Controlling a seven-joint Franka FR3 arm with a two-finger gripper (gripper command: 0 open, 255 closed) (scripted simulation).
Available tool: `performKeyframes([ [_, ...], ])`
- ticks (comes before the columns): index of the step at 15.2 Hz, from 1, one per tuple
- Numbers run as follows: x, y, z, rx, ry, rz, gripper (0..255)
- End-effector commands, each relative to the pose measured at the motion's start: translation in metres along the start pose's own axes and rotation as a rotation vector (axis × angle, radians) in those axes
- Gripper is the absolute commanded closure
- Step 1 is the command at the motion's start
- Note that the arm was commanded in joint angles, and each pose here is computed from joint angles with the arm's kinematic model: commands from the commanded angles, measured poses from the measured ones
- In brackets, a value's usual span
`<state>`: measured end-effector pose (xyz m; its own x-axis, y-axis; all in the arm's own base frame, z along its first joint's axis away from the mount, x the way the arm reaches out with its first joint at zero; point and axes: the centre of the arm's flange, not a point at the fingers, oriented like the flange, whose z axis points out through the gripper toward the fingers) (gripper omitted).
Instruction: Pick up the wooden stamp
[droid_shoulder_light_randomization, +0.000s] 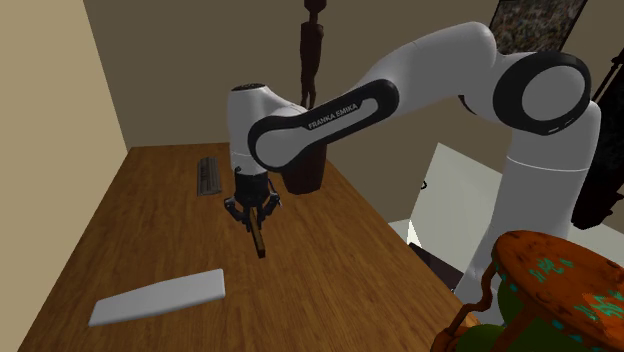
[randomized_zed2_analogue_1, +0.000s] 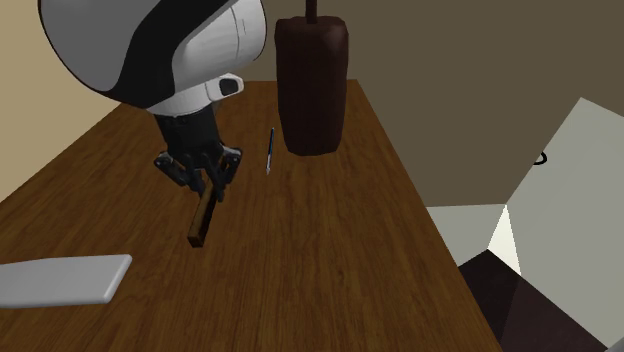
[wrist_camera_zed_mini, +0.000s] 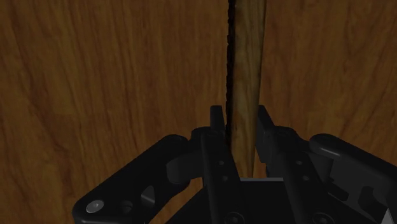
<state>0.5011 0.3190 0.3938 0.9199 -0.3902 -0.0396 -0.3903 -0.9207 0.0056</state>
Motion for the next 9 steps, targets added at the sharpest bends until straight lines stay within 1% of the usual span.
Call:
performKeyframes([
  [1, 0.000, 0.000, -0.005, -0.003, -0.004, 0.000, 255],
  [9, -0.002, 0.000, -0.047, -0.003, -0.004, 0.000, 255],
])
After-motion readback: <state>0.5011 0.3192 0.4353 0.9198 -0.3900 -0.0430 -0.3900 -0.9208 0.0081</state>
